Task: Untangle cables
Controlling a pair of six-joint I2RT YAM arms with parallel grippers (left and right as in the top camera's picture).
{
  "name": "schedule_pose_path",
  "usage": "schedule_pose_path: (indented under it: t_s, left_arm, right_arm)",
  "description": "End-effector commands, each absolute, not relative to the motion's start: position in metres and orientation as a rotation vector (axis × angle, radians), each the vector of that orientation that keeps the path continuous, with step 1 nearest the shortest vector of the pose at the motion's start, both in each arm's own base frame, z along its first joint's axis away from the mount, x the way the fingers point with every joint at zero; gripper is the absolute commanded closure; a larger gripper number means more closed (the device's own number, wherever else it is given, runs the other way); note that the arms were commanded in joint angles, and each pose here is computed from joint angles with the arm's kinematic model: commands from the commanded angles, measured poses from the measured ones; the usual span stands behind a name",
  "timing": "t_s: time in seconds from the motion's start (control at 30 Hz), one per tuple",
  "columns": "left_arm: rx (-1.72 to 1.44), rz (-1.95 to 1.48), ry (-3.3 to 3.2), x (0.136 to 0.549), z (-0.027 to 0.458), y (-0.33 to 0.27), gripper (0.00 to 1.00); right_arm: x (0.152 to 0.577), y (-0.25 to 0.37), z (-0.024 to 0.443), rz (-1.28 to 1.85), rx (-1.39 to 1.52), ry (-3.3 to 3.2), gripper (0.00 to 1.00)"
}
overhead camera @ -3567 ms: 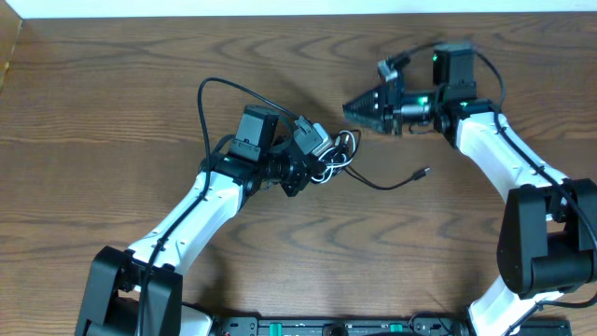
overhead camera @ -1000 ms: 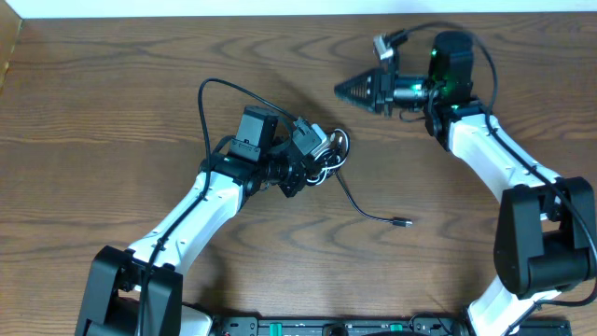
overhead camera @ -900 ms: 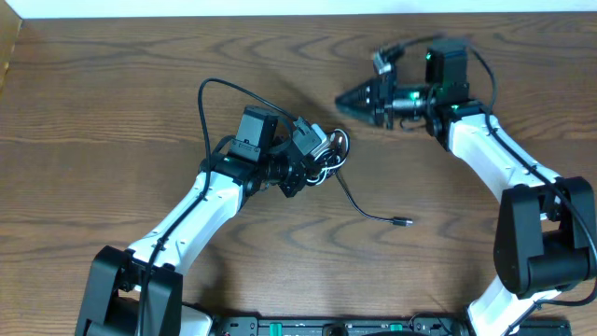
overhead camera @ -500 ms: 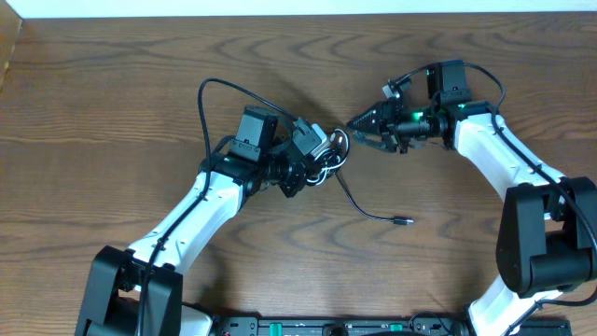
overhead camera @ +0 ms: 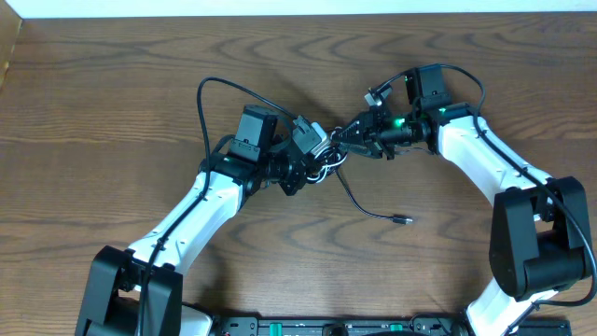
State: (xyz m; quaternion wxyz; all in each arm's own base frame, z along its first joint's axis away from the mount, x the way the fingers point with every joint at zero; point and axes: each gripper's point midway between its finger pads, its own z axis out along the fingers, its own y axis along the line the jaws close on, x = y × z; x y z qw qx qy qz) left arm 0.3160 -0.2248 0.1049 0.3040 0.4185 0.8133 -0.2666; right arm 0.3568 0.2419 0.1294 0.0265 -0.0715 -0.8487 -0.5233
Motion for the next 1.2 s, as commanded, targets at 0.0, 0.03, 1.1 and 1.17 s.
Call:
schedule_pose_path:
  t_s: [0.0,0.03,1.1,1.17]
  left_arm:
    - [1.127,-0.722,2.139,0.314,0.104,-0.227,0.92]
    - [1.127,-0.722,2.139,0.314,0.104,-0.227,0.92]
    - [1.127,-0.721,2.138,0.315,0.104,-0.227,0.92]
    - [1.126,-0.721,2.138,0.315,0.104,-0.227,0.92]
  right_arm:
    - [0.358,0.244,0.132,-1.629,-0.214,-2.619,0.76]
    - [0.358,0.245,0.133,-1.634,-0.213,-2.617,0.79]
    - [0.361,0.271,0.128,-1.743,-0.151,-2.64,0.92]
    - [0.357,0.275,0.133,-1.812,-0.081,-2.597,0.93]
